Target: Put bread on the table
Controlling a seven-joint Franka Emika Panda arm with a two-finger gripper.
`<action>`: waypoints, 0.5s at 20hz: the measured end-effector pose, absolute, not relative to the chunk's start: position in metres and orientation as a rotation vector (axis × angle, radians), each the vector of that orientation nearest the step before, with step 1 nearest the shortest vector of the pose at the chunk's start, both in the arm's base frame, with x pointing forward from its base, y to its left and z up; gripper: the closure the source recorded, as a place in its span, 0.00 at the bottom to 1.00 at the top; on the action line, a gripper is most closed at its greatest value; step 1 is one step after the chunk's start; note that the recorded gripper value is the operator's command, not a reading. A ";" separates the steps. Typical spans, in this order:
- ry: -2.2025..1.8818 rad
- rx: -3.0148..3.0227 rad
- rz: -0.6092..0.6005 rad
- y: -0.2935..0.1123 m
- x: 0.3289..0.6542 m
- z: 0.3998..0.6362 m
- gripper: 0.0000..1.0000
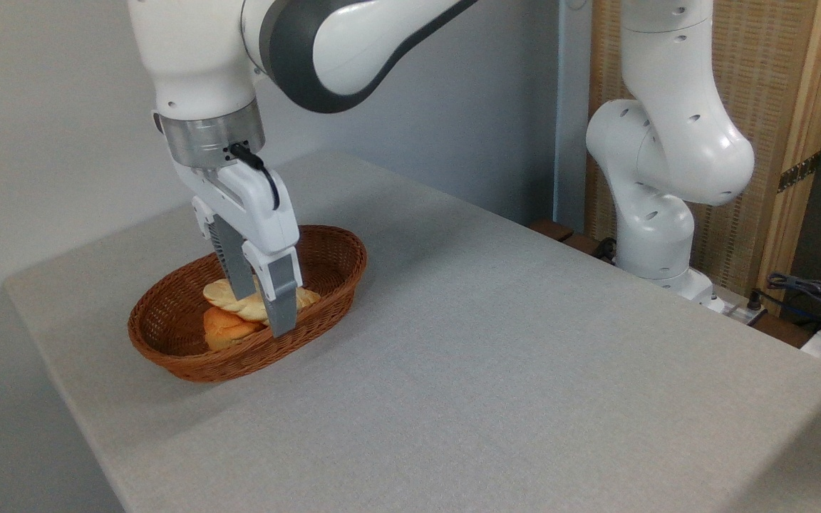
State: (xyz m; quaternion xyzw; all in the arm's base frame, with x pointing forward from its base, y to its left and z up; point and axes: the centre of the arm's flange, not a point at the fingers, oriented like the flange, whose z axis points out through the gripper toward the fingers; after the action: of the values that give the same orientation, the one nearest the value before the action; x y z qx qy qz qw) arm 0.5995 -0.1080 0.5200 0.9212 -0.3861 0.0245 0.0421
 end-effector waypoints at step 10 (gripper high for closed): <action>-1.214 2.708 0.185 -0.163 0.603 0.510 0.00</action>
State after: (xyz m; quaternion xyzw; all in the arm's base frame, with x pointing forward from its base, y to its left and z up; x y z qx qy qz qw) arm 0.6032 -0.1632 0.5096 0.9075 -0.4068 0.0619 0.0841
